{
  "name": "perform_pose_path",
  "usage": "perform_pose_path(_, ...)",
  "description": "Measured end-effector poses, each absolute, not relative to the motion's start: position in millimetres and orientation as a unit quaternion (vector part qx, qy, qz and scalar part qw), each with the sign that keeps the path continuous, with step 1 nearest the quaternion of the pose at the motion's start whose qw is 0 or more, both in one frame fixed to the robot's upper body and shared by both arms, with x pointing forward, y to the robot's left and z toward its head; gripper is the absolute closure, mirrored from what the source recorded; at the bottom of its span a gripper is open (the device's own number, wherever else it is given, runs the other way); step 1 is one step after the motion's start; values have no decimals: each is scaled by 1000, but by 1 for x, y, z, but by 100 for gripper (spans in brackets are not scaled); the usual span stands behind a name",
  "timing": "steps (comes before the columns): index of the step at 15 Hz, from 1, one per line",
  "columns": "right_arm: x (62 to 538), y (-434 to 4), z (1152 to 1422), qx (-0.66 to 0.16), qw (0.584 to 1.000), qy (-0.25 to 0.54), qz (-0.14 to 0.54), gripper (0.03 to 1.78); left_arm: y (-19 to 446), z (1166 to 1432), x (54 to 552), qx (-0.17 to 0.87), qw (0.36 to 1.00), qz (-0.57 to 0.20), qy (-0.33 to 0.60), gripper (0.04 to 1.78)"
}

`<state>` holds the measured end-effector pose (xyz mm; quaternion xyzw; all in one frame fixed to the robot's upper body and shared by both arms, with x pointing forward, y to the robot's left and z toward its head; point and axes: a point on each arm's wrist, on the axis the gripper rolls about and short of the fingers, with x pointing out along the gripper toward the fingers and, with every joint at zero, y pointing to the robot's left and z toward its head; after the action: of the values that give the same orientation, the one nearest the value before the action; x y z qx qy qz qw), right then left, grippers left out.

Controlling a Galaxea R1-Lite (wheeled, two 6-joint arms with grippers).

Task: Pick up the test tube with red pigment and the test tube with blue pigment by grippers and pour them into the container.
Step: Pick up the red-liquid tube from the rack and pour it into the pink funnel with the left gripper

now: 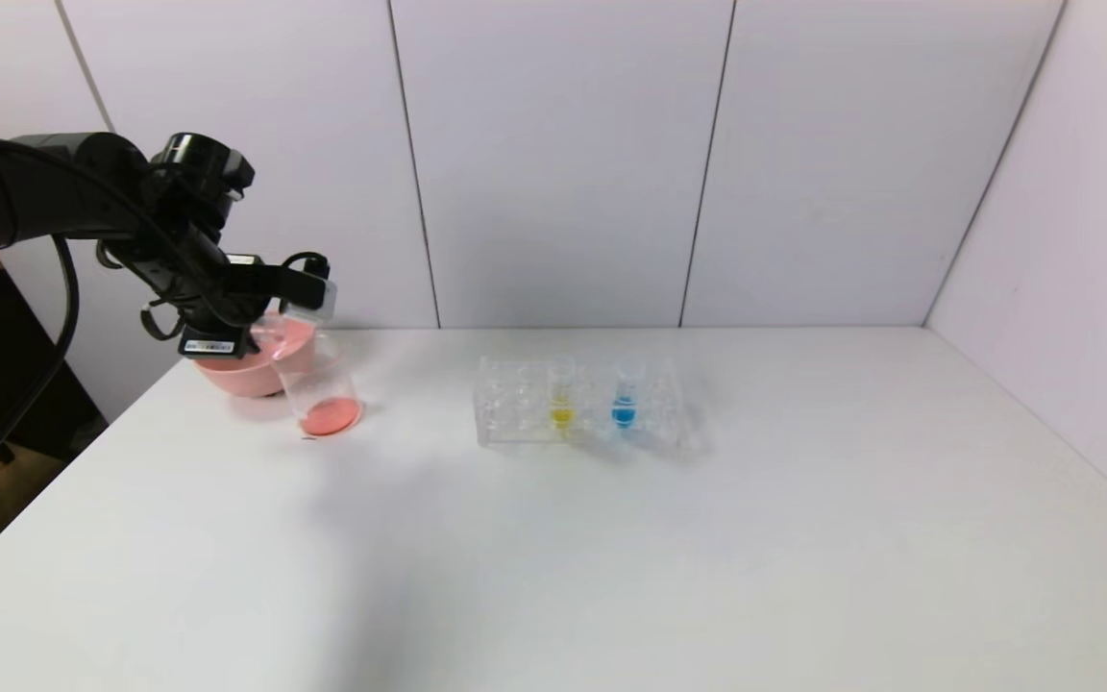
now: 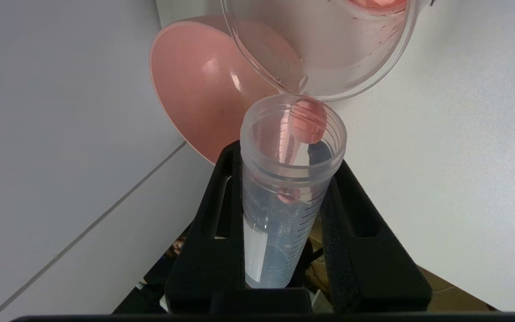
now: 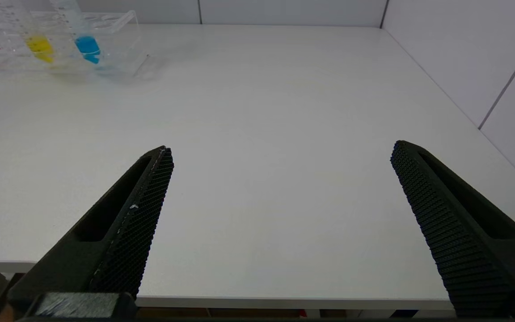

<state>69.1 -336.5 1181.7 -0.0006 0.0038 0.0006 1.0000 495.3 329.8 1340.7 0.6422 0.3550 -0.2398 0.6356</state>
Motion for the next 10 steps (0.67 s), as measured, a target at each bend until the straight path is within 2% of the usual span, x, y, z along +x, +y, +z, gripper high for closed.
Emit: perform_pose_path(10,69,-337,1182,-1,1000,4,1,4,320,1336,496,671,594,-209,392,132)
